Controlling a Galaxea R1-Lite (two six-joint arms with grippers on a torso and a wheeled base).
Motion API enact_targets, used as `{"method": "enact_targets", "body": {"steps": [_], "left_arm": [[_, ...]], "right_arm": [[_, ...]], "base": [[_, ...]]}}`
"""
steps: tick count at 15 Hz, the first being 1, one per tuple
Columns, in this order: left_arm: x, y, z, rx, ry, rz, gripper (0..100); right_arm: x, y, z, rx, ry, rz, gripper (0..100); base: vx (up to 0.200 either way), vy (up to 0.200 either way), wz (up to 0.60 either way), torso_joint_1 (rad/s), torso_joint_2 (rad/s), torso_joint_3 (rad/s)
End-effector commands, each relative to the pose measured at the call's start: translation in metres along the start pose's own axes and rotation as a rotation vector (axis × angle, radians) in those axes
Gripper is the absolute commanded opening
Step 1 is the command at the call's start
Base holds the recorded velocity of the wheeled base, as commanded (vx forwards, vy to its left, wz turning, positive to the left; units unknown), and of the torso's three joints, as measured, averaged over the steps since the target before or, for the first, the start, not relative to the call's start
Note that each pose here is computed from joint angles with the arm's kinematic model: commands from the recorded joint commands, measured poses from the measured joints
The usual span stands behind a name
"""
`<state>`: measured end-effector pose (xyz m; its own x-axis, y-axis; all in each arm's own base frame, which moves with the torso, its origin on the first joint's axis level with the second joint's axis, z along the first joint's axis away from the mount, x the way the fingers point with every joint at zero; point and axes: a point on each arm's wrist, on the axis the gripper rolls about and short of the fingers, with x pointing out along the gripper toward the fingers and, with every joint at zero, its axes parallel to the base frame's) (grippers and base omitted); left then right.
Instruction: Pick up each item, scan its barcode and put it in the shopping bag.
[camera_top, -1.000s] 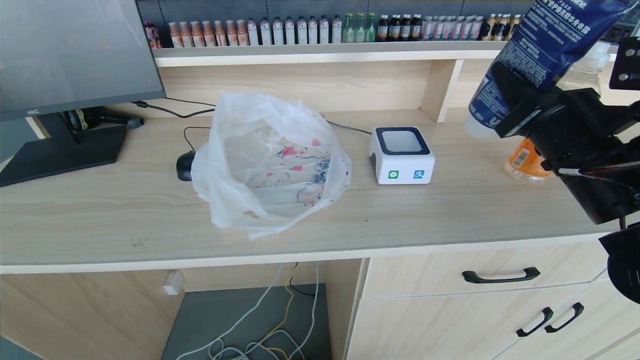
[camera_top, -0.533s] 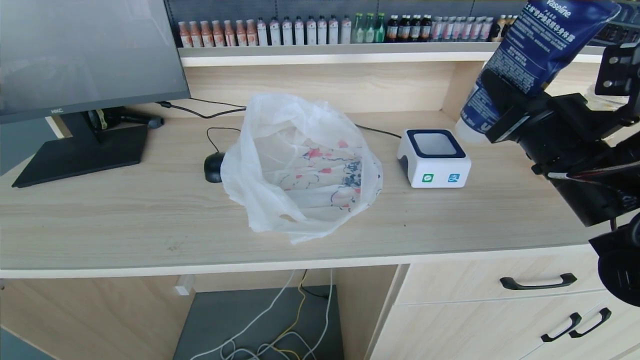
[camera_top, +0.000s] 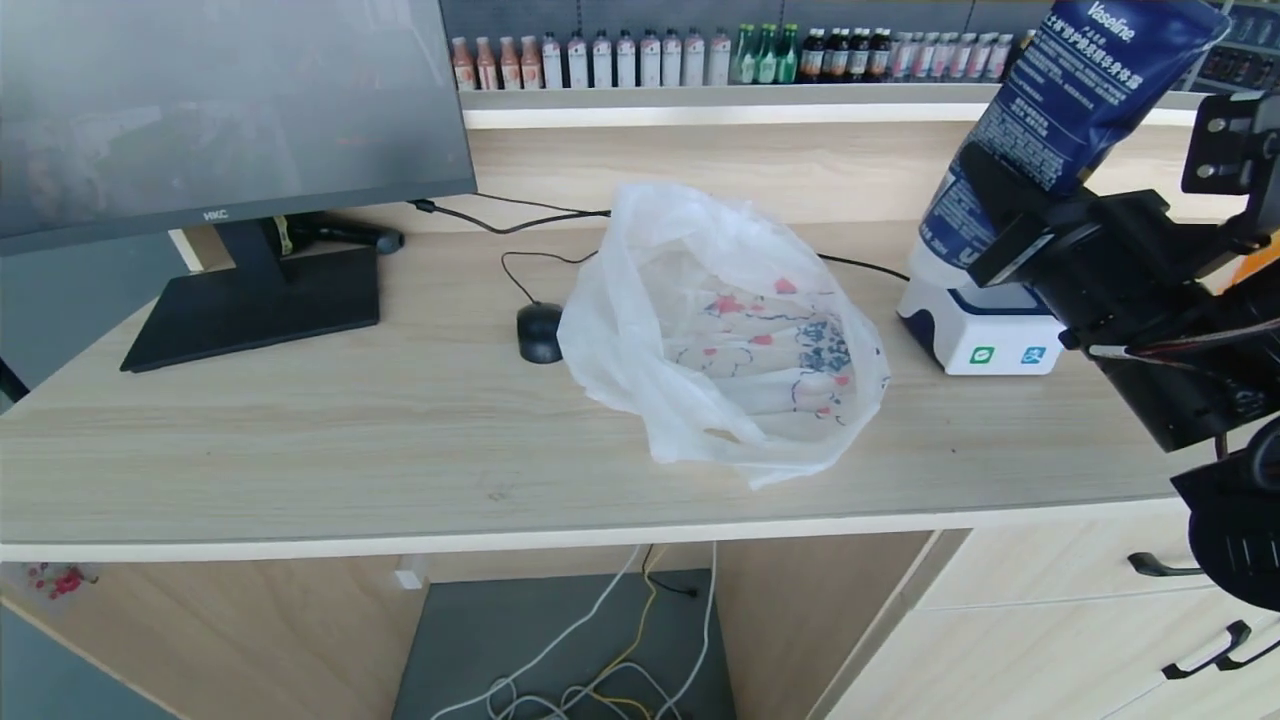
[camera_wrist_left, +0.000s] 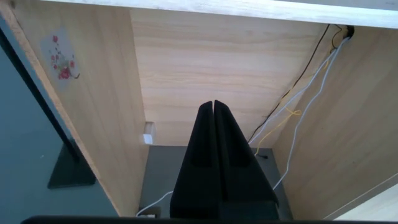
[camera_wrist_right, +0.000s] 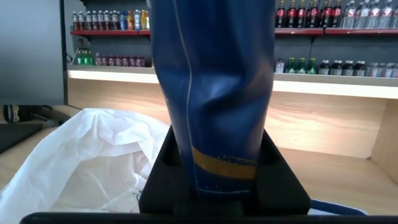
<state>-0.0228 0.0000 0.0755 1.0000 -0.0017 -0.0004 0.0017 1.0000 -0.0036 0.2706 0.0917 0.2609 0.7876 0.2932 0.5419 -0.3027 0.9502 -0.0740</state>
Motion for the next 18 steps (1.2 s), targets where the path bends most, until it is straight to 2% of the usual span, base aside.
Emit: {"method": "enact_targets", "body": {"steps": [1, 8, 12, 14, 18], "left_arm": [[0.000, 0.000, 0.000, 0.001, 0.000, 0.000, 0], [0.000, 0.000, 0.000, 0.002, 0.000, 0.000, 0], [0.000, 0.000, 0.000, 0.002, 0.000, 0.000, 0], [0.000, 0.000, 0.000, 0.002, 0.000, 0.000, 0], [0.000, 0.000, 0.000, 0.002, 0.000, 0.000, 0]], "right_arm": [[0.000, 0.000, -0.001, -0.001, 0.004, 0.002, 0], [0.001, 0.002, -0.004, 0.002, 0.009, 0.020, 0], [0.013, 0.012, -0.008, 0.010, -0.005, 0.061, 0], [0.017, 0.021, -0.022, 0.025, 0.035, 0.114, 0], [0.040, 0.043, -0.011, 0.072, 0.107, 0.182, 0]], "base": [[0.000, 0.200, 0.00, 0.002, 0.00, 0.002], [0.000, 0.000, 0.00, 0.000, 0.00, 0.000], [0.000, 0.000, 0.00, 0.000, 0.00, 0.000], [0.000, 0.000, 0.00, 0.000, 0.00, 0.000], [0.000, 0.000, 0.00, 0.000, 0.00, 0.000]]}}
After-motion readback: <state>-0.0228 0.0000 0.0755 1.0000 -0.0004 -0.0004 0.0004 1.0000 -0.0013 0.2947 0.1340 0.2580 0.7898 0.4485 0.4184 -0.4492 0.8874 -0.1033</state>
